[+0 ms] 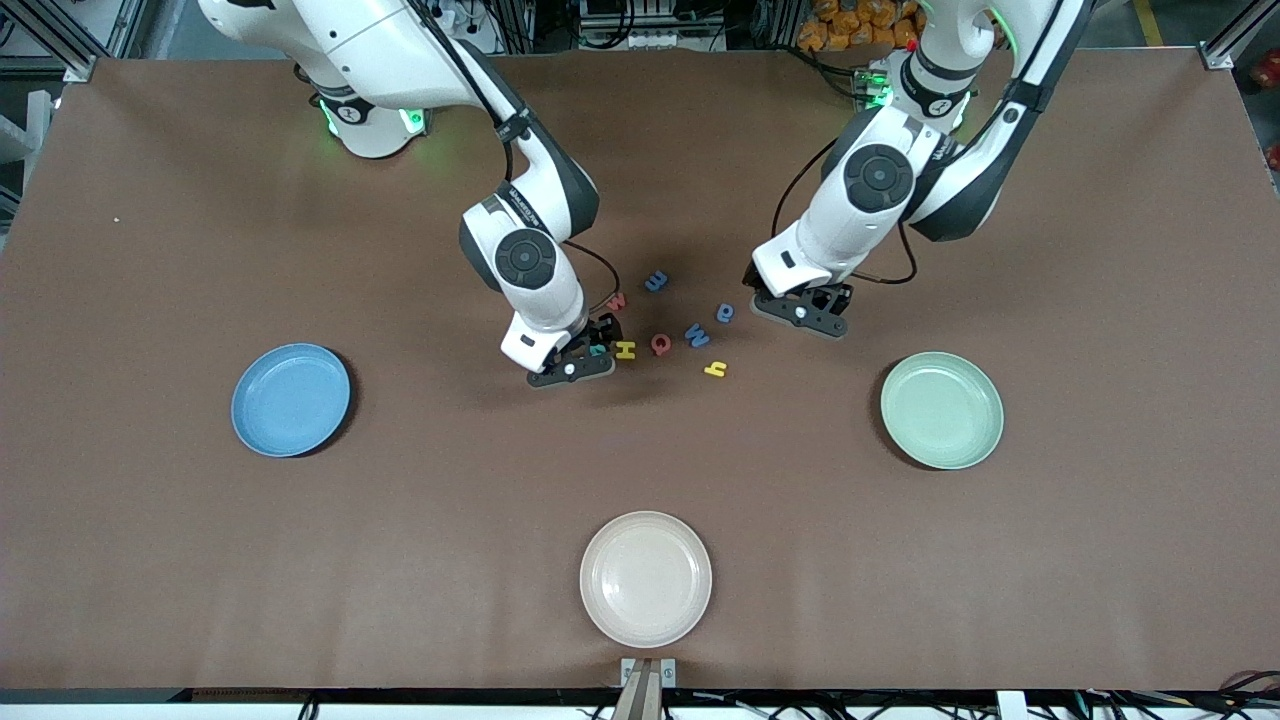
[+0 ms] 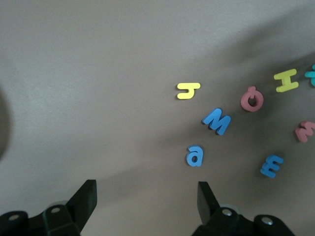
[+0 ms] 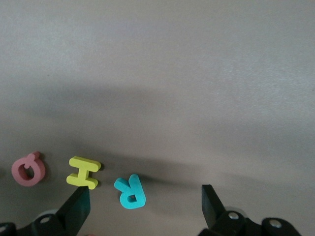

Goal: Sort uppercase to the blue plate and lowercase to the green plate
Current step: 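Lower the right gripper to the teal R while the left gripper nears the blue a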

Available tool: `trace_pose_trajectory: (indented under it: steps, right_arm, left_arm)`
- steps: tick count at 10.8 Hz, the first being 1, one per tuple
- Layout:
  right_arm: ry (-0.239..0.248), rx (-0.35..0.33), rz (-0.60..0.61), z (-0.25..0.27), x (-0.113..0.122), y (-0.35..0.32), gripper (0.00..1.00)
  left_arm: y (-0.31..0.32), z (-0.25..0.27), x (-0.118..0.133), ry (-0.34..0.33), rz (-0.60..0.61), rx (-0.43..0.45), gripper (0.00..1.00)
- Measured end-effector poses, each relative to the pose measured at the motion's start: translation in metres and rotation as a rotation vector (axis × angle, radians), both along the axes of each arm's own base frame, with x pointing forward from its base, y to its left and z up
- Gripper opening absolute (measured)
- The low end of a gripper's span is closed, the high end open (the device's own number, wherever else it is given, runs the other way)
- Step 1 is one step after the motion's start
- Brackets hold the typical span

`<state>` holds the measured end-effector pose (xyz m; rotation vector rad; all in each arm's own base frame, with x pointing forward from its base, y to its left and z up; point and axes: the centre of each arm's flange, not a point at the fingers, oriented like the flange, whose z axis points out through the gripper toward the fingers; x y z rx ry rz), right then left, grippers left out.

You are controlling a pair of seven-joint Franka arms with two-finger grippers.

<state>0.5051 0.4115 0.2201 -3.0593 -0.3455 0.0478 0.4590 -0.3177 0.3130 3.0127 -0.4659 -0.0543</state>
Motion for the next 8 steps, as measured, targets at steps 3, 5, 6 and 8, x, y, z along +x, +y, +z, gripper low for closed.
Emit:
trace_pose_trajectory:
  steps: [3, 5, 6, 8]
  right_arm:
    - [-0.032, 0.022, 0.021, -0.016, -0.008, 0.0, 1.0]
    - [-0.029, 0.019, 0.025, -0.027, -0.013, -0.002, 0.99]
    - [-0.026, 0.016, 0.026, -0.032, -0.013, -0.002, 0.98]
    - [-0.023, 0.013, 0.027, -0.038, -0.014, -0.003, 0.98]
  left_arm:
    - [-0.016, -0.016, -0.009, 0.017, 0.064, 0.008, 0.86]
    - [-0.025, -0.027, -0.013, -0.001, 0.084, 0.043, 0.83]
    - [-0.03, -0.033, -0.014, -0.003, 0.098, 0.054, 0.82]
    - [-0.04, -0.041, -0.013, 0.006, 0.12, 0.055, 0.79]
